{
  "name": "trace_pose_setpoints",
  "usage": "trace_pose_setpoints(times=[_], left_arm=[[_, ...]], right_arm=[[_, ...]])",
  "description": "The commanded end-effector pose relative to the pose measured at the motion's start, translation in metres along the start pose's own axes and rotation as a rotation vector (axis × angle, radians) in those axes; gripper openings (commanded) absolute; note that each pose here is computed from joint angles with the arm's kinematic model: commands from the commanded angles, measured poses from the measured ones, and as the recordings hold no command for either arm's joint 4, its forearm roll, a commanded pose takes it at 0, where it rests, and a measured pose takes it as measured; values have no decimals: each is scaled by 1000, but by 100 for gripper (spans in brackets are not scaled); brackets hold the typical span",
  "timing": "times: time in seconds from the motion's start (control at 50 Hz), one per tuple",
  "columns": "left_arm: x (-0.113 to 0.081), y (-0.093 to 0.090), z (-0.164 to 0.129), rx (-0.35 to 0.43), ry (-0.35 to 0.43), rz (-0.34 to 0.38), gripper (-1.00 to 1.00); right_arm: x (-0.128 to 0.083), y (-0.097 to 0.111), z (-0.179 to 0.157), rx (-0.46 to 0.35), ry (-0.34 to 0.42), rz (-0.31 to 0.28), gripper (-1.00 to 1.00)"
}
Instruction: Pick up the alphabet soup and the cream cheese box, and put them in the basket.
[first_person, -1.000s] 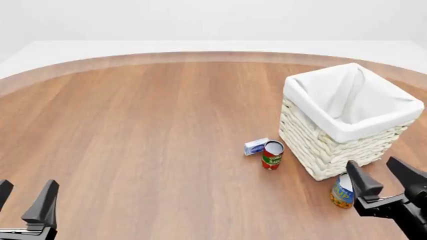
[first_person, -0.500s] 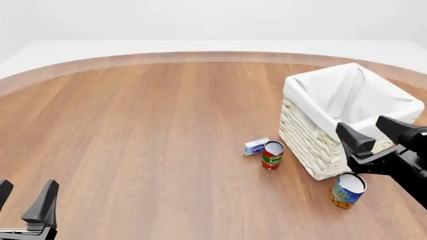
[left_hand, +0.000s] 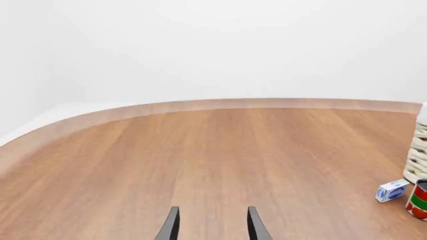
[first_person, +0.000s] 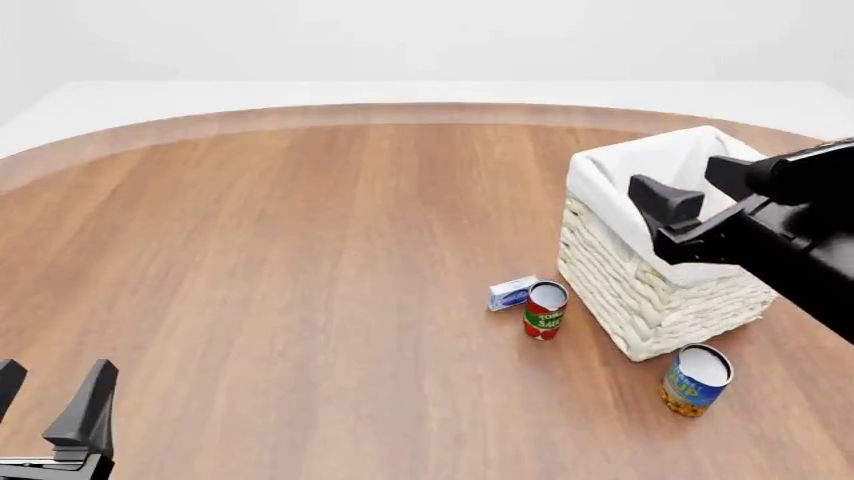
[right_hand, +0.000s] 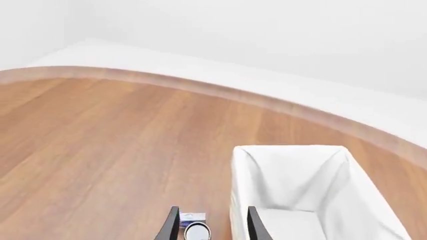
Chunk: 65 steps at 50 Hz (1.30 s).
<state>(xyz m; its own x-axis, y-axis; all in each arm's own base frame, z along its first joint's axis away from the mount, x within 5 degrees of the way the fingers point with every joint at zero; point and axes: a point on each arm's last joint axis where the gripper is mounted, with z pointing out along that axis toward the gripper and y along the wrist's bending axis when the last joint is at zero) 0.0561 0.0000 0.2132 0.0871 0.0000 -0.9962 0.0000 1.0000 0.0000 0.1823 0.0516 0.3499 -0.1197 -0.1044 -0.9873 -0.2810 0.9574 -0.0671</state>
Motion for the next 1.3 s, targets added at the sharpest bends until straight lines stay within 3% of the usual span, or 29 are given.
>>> trace_pose_setpoints(times=[0.02,0.18,0.2,0.4,0.48,0.62,0.8,0.88,0.96,1.0,1.08,1.12,1.16,1.18,1.22,1.3], left_arm=[[0,0,0,0,0,0,100],[0,0,0,0,0,0,100],[0,0,0,0,0,0,100],[0,0,0,0,0,0,100],[0,0,0,0,0,0,100],[0,0,0,0,0,0,100],[0,0,0,0,0,0,100],[0,0,0,0,0,0,100],[0,0,0,0,0,0,100],[0,0,0,0,0,0,100],[0,0,0,0,0,0,100],[0,0,0,0,0,0,100],[0,0,0,0,0,0,100],[0,0,0,0,0,0,100],[0,0,0,0,0,0,100],[0,0,0,0,0,0,100]], right_arm=[[-21,4,19,-24,2,-22,100],[-30,7,32,-41,7,-34,100],[-26,14,38,-70,35,-85,100],[-36,10,58,-56,52,-149,100],[-33,12,69,-69,76,-268,100],[-38,8,84,-62,104,-309,100],[-36,19,100,-124,169,-447,100],[-43,19,101,-127,173,-453,100],[-41,23,105,-155,207,-518,100],[-45,23,104,-156,207,-501,100],[-37,25,108,-181,246,-562,100],[-44,33,105,-204,243,-535,100],[-44,34,106,-214,250,-566,100],[-44,35,107,-218,257,-563,100],[-35,34,109,-228,276,-610,100],[-32,35,110,-229,277,-615,100]])
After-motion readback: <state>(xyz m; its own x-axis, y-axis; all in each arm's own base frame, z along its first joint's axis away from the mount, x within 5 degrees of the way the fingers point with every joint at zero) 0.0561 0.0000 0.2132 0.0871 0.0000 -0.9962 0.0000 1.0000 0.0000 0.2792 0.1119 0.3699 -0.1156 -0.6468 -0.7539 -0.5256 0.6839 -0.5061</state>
